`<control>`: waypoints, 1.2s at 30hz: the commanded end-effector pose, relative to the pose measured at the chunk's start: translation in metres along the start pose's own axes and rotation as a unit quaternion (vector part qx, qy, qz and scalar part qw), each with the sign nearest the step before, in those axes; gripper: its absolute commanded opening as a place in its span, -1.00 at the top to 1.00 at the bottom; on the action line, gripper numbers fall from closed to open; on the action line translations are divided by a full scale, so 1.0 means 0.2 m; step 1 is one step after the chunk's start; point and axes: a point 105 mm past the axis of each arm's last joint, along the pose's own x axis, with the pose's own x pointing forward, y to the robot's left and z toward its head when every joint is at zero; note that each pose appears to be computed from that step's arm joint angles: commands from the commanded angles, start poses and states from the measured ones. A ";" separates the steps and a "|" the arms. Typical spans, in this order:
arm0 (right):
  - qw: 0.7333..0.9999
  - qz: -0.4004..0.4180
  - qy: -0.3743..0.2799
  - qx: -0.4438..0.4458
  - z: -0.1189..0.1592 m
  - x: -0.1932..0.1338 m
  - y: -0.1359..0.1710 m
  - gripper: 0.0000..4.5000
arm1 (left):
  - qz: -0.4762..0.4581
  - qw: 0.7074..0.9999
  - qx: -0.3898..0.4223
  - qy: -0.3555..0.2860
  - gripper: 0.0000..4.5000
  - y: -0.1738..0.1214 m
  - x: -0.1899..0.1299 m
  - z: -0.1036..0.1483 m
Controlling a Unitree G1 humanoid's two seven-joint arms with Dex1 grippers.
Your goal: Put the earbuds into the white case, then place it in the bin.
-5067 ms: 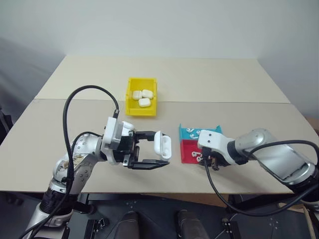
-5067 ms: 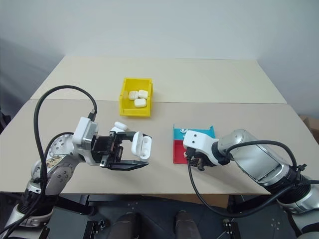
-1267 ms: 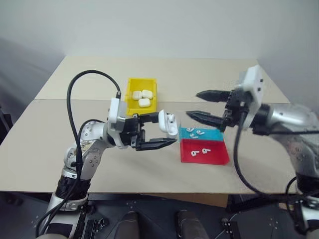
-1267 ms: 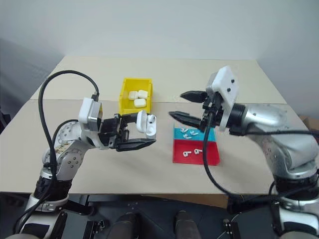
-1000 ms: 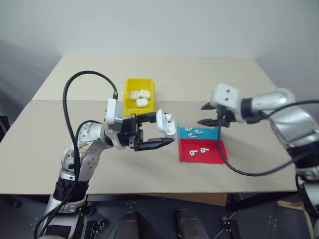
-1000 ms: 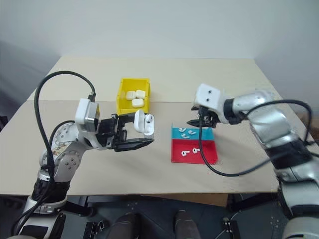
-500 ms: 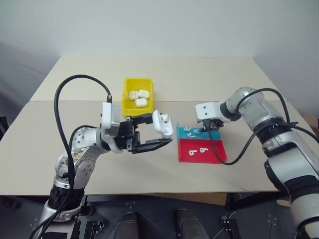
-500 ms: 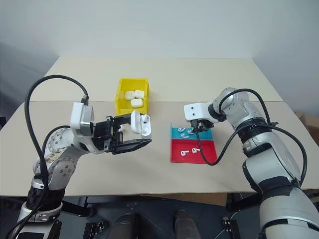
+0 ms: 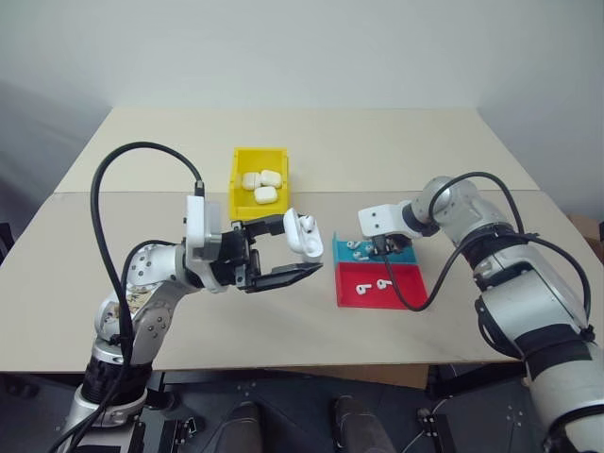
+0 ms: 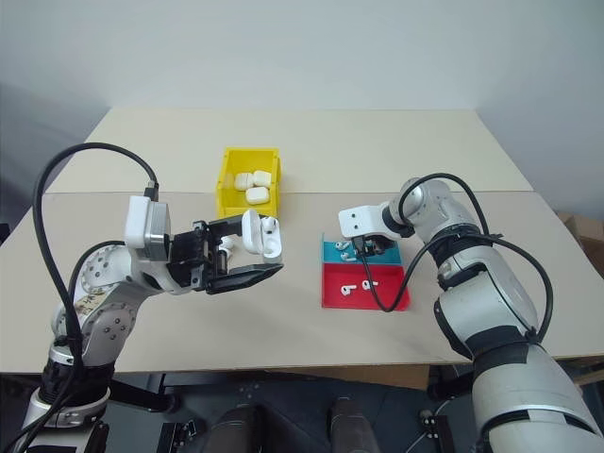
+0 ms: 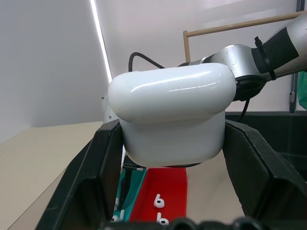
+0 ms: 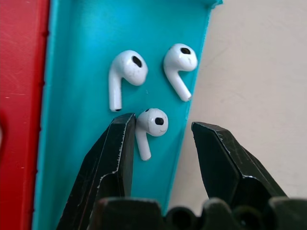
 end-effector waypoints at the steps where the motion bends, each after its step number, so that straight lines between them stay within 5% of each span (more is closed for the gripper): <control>1: 1.000 0.000 -0.002 -0.007 0.00 -0.01 -0.01 -0.02 | -0.003 1.000 0.018 -0.007 -0.27 -0.01 0.00 0.05; 4: 1.000 0.013 -0.006 -0.005 0.01 0.00 0.01 -0.02 | -0.002 1.000 0.019 -0.006 -0.27 -0.01 0.00 0.05; 10: 1.000 0.028 -0.012 0.000 0.01 0.01 0.04 0.72 | -0.003 1.000 0.019 -0.003 -0.27 -0.01 -0.01 0.05; 16: 0.999 -0.016 -0.038 0.022 0.02 -0.08 -0.03 0.72 | -0.013 1.000 0.012 -0.005 -0.27 -0.01 0.00 0.05; 21: 0.984 -0.088 -0.141 0.059 0.08 -0.36 -0.07 0.72 | -0.027 1.000 0.005 -0.012 -0.27 -0.01 0.03 0.04; 24: 0.952 -0.127 -0.250 0.124 0.18 -0.56 0.02 0.72 | -0.033 0.999 0.000 -0.018 -0.27 0.00 0.04 0.04; 28: 0.848 -0.116 -0.453 0.249 0.38 -0.80 0.20 0.72 | -0.052 0.998 -0.006 -0.022 -0.27 0.01 0.05 0.03; 33: 0.760 -0.083 -0.565 0.309 0.57 -0.88 0.35 0.72 | -0.059 0.998 -0.009 -0.031 -0.27 0.03 0.08 0.03; 36: 0.730 -0.066 -0.600 0.322 0.66 -0.90 0.40 0.72 | -0.065 0.997 -0.012 -0.039 -0.27 0.03 0.10 0.03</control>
